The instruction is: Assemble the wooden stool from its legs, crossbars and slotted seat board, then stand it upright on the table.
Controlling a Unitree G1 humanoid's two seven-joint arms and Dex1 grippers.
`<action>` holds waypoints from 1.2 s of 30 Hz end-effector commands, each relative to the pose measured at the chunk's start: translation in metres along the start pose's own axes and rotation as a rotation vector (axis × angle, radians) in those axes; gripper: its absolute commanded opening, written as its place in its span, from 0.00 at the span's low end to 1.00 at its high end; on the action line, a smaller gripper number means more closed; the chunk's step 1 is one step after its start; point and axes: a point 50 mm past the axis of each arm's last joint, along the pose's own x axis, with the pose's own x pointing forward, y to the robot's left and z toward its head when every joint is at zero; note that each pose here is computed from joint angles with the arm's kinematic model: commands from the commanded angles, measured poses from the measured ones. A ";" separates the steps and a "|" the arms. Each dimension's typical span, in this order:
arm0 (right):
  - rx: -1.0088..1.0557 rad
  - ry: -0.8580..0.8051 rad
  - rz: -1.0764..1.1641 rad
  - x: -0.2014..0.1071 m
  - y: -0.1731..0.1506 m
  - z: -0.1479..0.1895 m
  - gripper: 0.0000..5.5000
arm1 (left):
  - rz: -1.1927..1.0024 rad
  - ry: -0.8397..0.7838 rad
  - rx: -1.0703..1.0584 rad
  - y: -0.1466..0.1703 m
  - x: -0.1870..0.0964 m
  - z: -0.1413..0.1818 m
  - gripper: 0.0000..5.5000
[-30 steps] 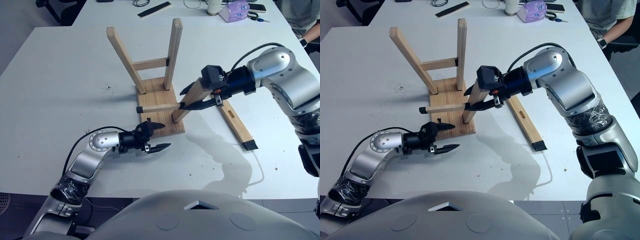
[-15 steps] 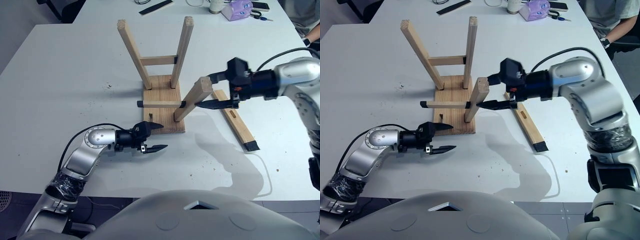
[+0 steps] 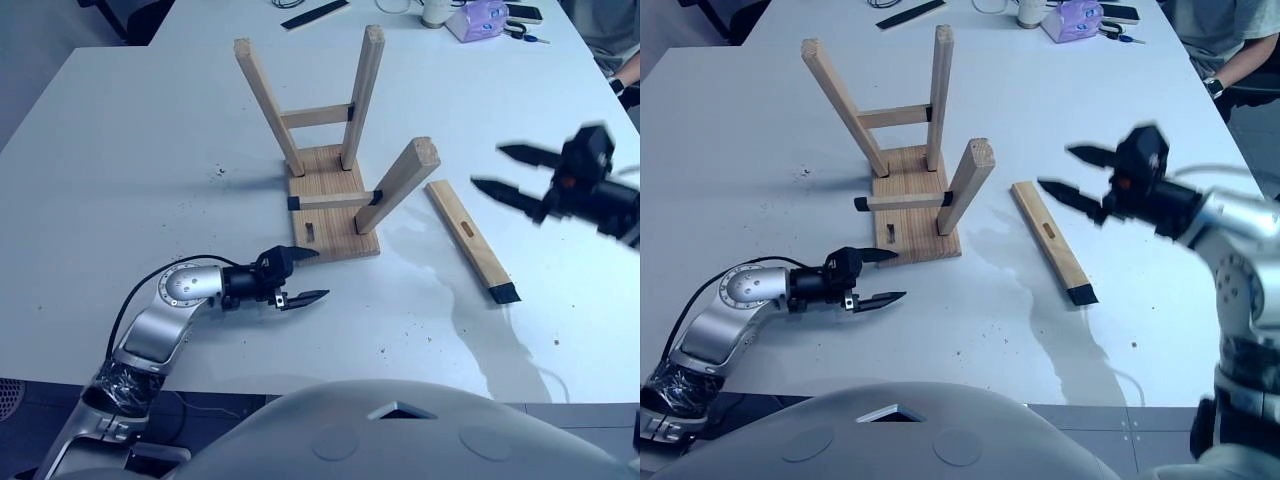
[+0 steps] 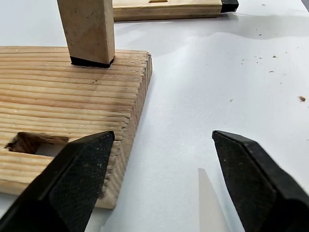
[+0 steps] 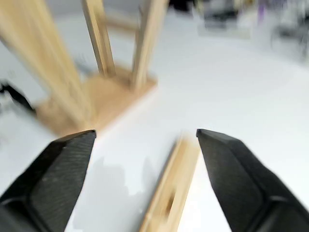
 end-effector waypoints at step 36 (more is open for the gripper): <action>0.043 -0.016 -0.214 -0.023 -0.029 -0.030 0.37 | 0.380 -0.424 -0.120 0.018 -0.074 0.074 0.69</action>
